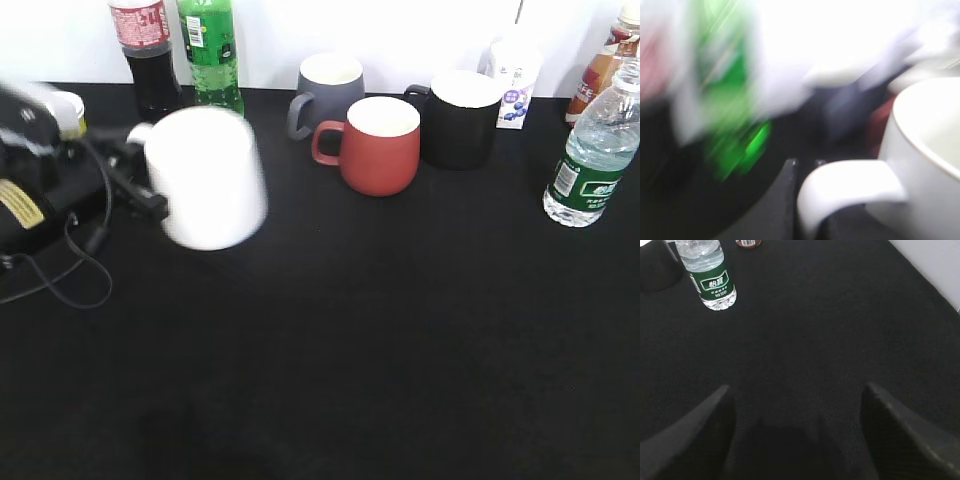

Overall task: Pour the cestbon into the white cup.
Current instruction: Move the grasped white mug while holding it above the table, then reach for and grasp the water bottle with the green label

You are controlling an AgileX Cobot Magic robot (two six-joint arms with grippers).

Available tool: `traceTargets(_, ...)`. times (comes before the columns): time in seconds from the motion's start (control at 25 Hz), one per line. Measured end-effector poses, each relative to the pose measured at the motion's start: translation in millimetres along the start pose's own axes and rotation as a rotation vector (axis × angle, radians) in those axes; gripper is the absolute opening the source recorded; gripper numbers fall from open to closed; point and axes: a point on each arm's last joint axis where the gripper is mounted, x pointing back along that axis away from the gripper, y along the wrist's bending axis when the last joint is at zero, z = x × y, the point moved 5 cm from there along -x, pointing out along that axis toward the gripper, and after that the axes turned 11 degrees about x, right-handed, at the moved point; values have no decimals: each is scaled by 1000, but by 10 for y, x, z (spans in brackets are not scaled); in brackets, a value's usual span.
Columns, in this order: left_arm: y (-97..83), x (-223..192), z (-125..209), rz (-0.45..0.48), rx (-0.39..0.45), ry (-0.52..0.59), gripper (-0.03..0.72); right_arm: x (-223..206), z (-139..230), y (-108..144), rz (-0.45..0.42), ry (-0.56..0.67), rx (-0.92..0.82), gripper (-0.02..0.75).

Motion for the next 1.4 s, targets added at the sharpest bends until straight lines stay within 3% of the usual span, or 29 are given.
traceTargets(0.08, -339, 44, -197, 87, -5, -28, 50, 0, 0, 0, 0, 0, 0, 591)
traceTargets(0.2, -783, 36, -184, 208, 1, 2, 50, 0, 0, 1, -1, 0, 0, 591)
traceTargets(0.28, -924, 36, -166, 242, 9, 7, 50, 0, 0, 4, -3, 0, -1, 591)
traceTargets(0.48, -922, 31, -164, 232, 20, 9, 50, -59, -107, 103, -73, 5, 30, 591)
traceTargets(0.64, -920, 31, -164, 230, 21, 9, 49, -276, -1066, 102, -41, -441, 113, 591)
traceTargets(0.72, -896, 26, -172, 213, 31, 4, 48, -506, -1378, 95, -20, -550, 105, 591)
traceTargets(0.84, -880, 22, -177, 201, 39, 1, 48, -1114, -1320, 139, -24, -451, 120, 591)
traceTargets(0.96, -879, 22, -178, 201, 39, 1, 48, -1722, -803, 226, -42, -338, 176, 591)
traceTargets(1.08, -879, 22, -178, 201, 39, 1, 48, -2012, -616, 299, -65, -347, 210, 591)
traceTargets(1.2, -879, 22, -178, 201, 39, 1, 48, -2282, -363, 339, -97, -223, 153, 591)
traceTargets(1.4, -879, 22, -178, 201, 39, 1, 48, -2564, -113, 627, -278, -218, 204, 637)
